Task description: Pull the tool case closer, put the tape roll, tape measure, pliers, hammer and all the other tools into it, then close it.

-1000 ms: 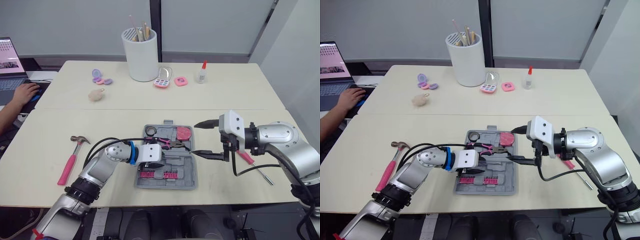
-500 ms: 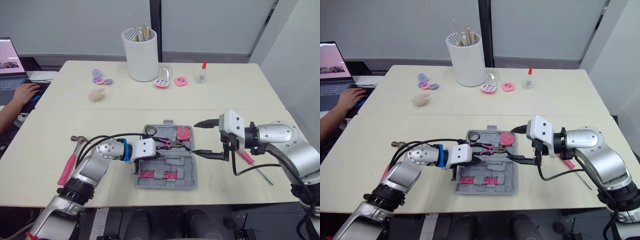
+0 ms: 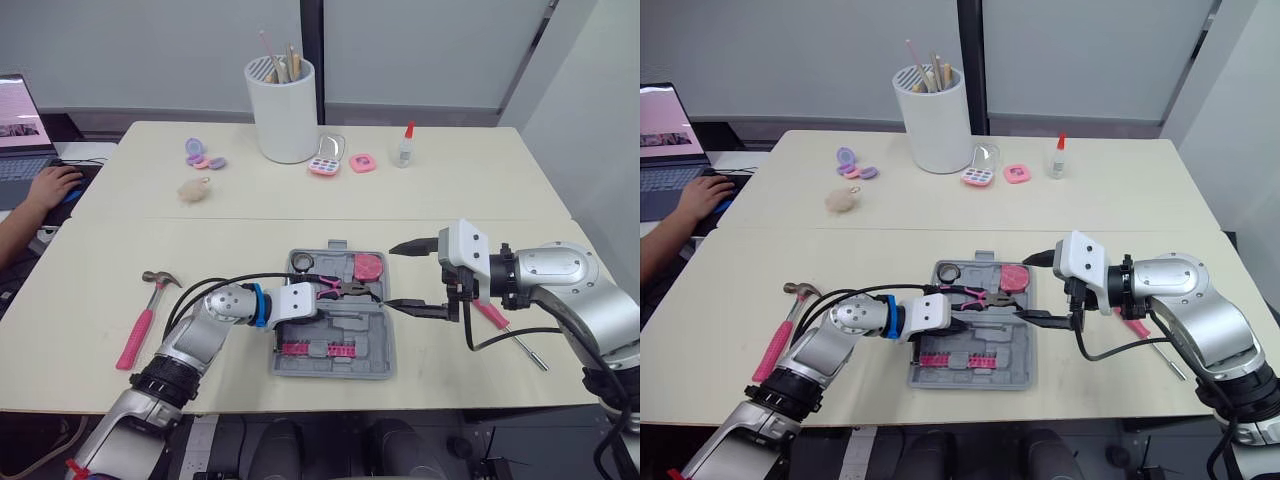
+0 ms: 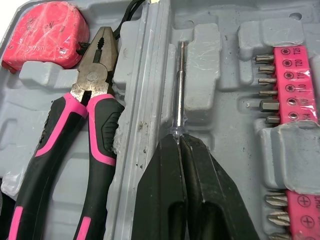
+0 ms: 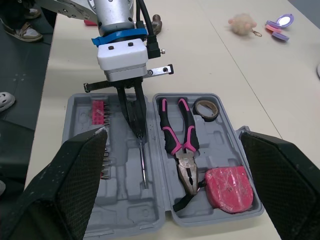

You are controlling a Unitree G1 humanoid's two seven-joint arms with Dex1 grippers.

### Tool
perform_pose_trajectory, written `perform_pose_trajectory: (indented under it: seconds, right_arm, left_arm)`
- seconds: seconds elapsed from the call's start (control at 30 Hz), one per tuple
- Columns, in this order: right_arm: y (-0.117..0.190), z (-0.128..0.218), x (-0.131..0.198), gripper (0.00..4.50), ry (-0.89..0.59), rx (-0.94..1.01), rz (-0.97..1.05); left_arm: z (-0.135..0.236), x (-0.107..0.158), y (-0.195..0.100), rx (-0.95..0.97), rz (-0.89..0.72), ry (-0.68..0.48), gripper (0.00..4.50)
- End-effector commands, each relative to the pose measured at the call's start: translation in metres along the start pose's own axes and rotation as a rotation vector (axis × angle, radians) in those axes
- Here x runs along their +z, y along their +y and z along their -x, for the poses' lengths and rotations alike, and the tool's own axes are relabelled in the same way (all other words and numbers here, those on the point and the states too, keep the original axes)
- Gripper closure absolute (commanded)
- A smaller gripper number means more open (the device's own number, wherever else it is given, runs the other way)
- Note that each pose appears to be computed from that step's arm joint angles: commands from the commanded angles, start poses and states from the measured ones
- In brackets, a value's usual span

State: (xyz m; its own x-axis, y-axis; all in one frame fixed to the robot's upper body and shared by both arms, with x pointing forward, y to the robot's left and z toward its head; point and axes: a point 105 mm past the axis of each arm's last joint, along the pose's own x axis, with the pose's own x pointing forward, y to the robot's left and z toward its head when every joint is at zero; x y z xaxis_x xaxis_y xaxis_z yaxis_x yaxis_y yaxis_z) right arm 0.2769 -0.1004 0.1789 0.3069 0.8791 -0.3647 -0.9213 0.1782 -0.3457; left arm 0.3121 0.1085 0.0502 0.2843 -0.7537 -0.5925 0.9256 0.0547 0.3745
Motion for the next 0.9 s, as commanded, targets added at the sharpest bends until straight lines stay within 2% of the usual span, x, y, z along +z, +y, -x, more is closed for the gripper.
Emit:
perform_pose_trajectory:
  seconds: [0.03, 0.27, 0.47, 0.67, 0.9]
  right_arm:
    - [-0.003, 0.007, 0.01, 0.0, -0.014, -0.017, 0.034]
    - [-0.005, 0.009, 0.004, 0.0, -0.004, -0.021, 0.023]
    - [-0.016, 0.024, -0.006, 0.0, 0.019, -0.073, -0.008]
    - [-0.033, 0.066, -0.011, 0.0, 0.042, -0.18, -0.077]
    - [-0.045, 0.139, -0.04, 0.0, 0.143, -0.366, -0.204]
  left_arm:
    - [-0.006, 0.0, -0.004, -0.019, -0.008, 0.004, 4.43]
    - [0.01, 0.011, 0.0, 0.026, 0.041, -0.065, 4.43]
    - [0.069, 0.033, 0.017, 0.163, 0.184, -0.217, 4.43]
    - [0.172, 0.012, 0.026, 0.354, 0.414, -0.216, 2.58]
    - [0.296, -0.046, 0.009, 0.633, 0.666, -0.087, 0.41]
